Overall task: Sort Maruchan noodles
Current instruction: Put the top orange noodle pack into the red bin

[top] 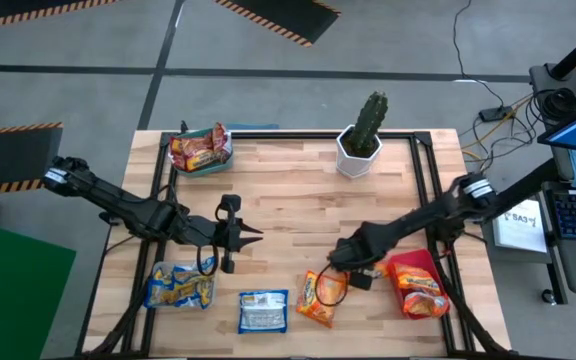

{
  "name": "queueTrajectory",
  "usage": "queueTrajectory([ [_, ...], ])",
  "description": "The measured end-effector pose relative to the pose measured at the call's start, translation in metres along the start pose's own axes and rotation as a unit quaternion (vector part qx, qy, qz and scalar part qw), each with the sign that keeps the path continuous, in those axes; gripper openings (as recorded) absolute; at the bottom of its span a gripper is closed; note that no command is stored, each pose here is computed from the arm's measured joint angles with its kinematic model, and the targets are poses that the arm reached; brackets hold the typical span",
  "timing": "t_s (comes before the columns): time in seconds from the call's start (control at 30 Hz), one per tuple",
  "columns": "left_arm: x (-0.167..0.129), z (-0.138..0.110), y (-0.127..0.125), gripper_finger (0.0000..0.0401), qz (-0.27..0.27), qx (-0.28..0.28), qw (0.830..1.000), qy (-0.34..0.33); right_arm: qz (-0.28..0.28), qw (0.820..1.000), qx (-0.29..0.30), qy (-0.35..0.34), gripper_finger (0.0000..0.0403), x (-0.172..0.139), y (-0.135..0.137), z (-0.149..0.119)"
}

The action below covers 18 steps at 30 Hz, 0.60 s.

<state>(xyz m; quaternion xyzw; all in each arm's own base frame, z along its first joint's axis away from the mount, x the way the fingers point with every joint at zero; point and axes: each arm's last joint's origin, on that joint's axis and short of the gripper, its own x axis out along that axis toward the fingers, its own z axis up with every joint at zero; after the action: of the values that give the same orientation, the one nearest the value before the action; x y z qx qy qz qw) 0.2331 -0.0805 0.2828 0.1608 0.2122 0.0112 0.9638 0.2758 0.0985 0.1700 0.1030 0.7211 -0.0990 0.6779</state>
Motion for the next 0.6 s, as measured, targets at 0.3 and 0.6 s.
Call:
queueTrajectory([
  [0.3, 0.000, 0.001, 0.000, 0.0039, 0.000, -0.005, 1.000, -0.003, -0.025, 0.986, 0.029, -0.163, 0.0009, 0.005, -0.009, 0.053],
  [0.6, 0.000, 0.000, 0.000, 0.0039, 0.000, -0.039, 0.999, -0.002, -0.021, 0.960, 0.076, -0.270, 0.0009, -0.038, -0.044, 0.084],
])
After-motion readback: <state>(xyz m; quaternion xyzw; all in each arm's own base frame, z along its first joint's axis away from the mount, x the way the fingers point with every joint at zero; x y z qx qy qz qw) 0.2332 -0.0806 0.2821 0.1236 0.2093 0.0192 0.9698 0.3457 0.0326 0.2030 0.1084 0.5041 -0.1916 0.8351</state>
